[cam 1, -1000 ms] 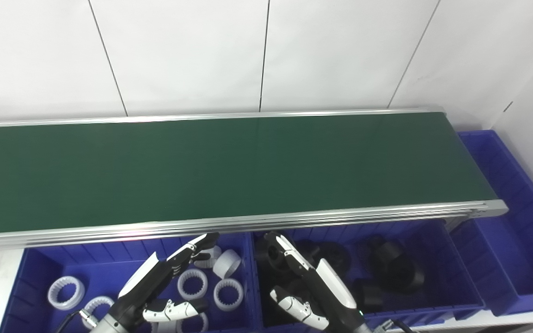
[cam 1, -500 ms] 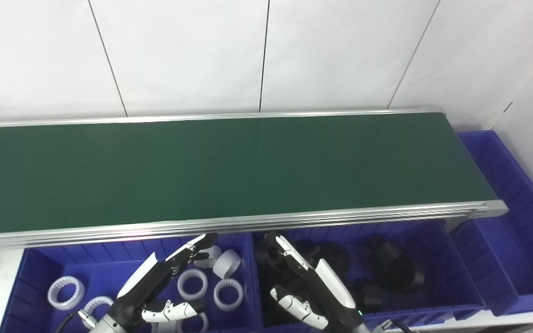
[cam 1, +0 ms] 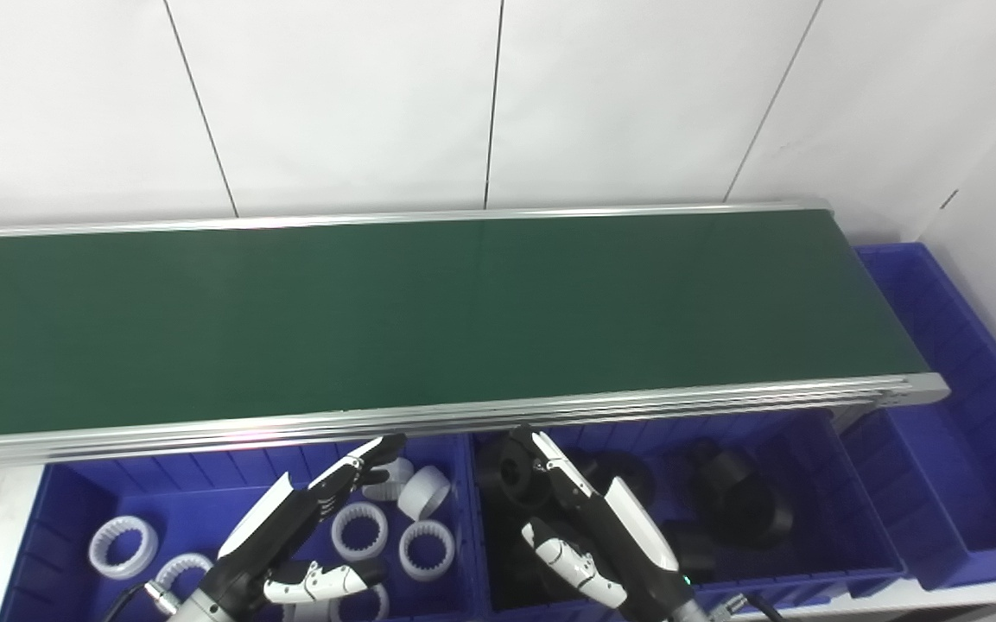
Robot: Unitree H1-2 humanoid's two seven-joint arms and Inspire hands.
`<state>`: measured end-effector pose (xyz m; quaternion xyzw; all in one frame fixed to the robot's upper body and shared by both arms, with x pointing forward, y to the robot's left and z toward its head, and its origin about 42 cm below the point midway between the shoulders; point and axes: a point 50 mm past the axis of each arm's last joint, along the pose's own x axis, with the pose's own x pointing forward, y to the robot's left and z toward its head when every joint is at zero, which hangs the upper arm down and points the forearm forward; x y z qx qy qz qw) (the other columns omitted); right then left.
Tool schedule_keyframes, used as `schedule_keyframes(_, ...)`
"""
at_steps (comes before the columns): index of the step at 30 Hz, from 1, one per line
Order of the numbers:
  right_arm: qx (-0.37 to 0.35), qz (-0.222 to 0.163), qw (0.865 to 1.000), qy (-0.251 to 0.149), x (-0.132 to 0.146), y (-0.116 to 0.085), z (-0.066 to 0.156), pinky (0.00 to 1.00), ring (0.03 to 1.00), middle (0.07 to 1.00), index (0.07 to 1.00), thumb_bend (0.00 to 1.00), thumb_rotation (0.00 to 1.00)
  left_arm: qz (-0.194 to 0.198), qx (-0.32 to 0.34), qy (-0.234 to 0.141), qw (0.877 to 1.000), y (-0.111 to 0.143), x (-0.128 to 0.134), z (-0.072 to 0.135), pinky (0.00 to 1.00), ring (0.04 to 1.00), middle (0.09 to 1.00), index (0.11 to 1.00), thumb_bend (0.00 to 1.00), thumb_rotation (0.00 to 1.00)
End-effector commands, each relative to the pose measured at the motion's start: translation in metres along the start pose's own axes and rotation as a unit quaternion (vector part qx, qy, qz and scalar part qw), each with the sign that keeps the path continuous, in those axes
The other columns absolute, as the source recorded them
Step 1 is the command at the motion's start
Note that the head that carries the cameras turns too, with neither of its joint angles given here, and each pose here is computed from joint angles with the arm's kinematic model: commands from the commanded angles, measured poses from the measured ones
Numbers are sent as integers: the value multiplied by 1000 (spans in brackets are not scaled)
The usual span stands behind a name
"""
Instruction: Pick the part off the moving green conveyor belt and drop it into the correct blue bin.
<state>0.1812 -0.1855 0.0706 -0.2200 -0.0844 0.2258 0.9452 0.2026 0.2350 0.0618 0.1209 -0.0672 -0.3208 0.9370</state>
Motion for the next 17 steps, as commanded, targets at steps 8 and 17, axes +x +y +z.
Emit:
schedule_keyframes(8, 0, -12, 999, -31, 4, -4, 11, 909, 971, 1000, 977, 320, 967, 6, 10, -29, 1000, 6, -1, 10, 900, 953, 965, 943, 396, 554)
schedule_keyframes(17, -1, -12, 1000, -29, 3, -3, 12, 908, 970, 1000, 976, 328, 981, 4, 14, -30, 999, 5, -2, 12, 905, 955, 969, 946, 391, 559)
